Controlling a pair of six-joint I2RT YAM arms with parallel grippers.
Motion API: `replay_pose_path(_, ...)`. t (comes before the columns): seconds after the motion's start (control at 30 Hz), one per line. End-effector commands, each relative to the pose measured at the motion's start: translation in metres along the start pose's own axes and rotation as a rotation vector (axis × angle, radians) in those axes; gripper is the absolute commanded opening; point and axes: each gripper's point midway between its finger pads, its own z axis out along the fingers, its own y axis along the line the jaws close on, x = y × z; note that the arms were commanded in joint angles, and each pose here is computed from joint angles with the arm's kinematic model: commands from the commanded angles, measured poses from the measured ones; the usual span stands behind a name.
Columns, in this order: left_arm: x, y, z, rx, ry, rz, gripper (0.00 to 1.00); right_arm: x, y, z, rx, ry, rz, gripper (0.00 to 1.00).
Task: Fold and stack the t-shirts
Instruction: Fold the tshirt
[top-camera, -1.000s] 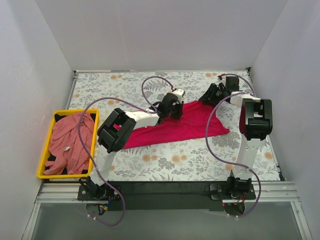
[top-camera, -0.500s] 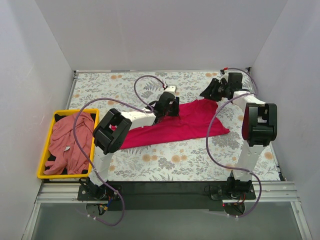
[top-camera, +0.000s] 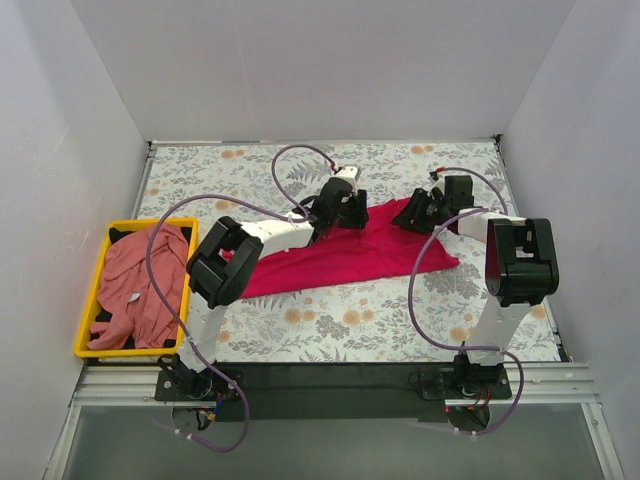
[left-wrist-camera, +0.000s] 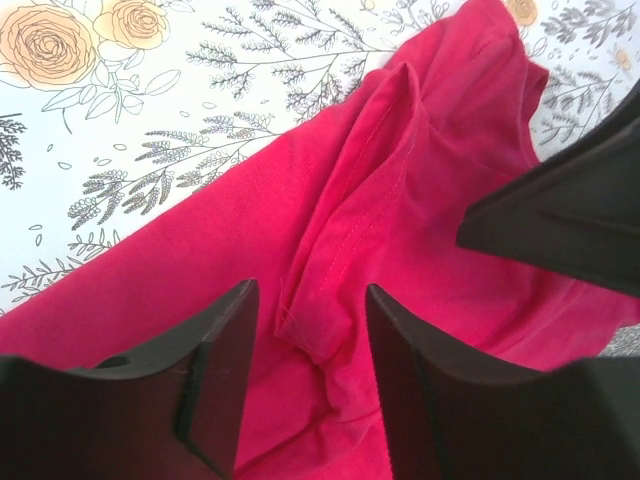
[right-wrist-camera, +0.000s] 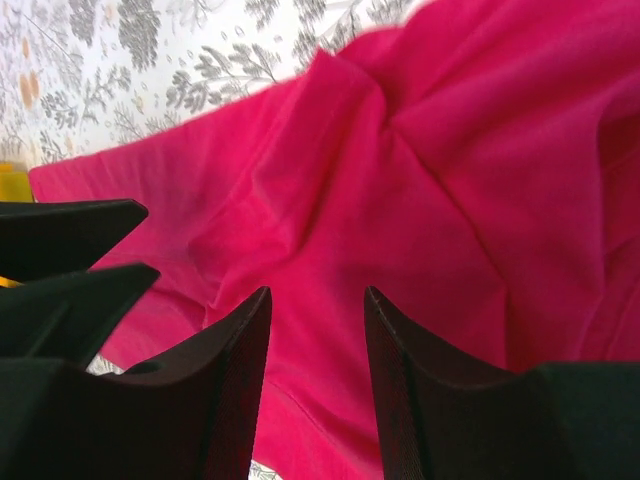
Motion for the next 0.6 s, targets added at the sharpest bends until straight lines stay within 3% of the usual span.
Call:
replay_pose_path(0.0,-0.006,-0.004,0.003,0.005,-0.001,0.006,0.44,-0.009,0.010,-0.007,-0.022,-0.064,-0.012,0.48)
replay_pose_path(0.3,0.015,0.006,0.011,-0.024,0.043,0.001,0.12,0.004,-0.013,-0.005,0.040,-0.050,0.015,0.47)
replay_pose_path(0.57,0.035,0.033,0.012,-0.134,0.067,-0.003,0.00,0.004,-0.029,-0.007,0.078,-0.060,0.031,0.47)
